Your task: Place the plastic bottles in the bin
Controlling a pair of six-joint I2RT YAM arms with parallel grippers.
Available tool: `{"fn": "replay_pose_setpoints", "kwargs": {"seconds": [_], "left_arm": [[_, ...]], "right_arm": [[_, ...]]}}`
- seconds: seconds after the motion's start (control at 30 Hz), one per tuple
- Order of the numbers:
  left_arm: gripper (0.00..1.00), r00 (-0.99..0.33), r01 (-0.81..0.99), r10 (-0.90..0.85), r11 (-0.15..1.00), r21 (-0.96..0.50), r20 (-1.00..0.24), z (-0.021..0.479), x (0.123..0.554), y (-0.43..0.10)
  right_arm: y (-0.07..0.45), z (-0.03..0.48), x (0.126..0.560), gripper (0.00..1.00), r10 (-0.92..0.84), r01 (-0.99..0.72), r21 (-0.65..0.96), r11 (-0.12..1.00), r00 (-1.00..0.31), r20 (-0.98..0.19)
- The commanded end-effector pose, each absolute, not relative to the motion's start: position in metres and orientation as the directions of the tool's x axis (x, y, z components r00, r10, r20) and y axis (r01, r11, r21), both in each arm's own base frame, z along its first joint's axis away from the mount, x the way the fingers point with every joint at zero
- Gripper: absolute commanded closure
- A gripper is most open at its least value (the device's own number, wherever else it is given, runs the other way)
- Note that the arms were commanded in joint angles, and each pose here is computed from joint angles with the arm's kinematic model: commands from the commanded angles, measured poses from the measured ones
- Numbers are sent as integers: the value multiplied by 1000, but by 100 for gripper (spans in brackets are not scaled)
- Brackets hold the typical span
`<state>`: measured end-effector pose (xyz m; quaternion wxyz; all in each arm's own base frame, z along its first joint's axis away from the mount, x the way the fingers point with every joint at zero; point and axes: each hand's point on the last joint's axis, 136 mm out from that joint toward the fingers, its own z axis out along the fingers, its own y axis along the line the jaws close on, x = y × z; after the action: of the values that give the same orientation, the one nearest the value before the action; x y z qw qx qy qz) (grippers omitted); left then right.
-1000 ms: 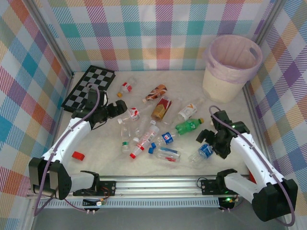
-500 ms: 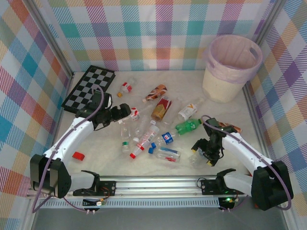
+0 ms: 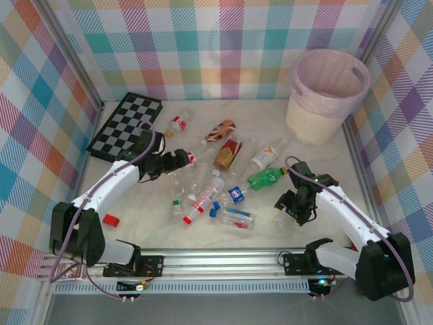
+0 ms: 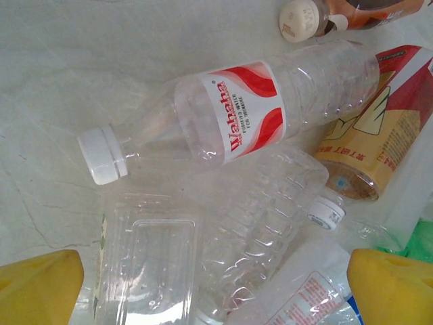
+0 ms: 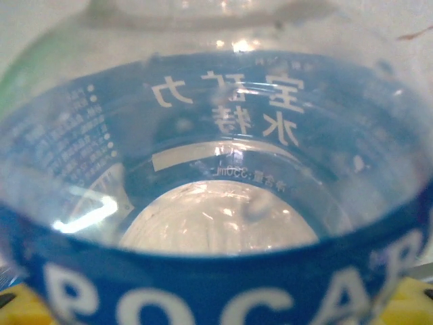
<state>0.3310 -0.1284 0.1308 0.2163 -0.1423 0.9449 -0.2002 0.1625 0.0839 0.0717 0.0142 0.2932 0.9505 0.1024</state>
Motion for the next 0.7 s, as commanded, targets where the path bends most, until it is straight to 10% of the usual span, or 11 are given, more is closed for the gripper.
{"fn": "replay_pose_setpoints", "kwargs": {"seconds": [0.0,0.67], "left_arm": [[0,-872,-177,-353,873,-455,-339,132,337,-135],[1,-917,-96,-233,916,-389,-323,135,310,-131]], "right_arm": [[75,106,167,44,507,486,204,850,-860,-61],[50,406,364,54,259,80,271,959,-631,-731]]}}
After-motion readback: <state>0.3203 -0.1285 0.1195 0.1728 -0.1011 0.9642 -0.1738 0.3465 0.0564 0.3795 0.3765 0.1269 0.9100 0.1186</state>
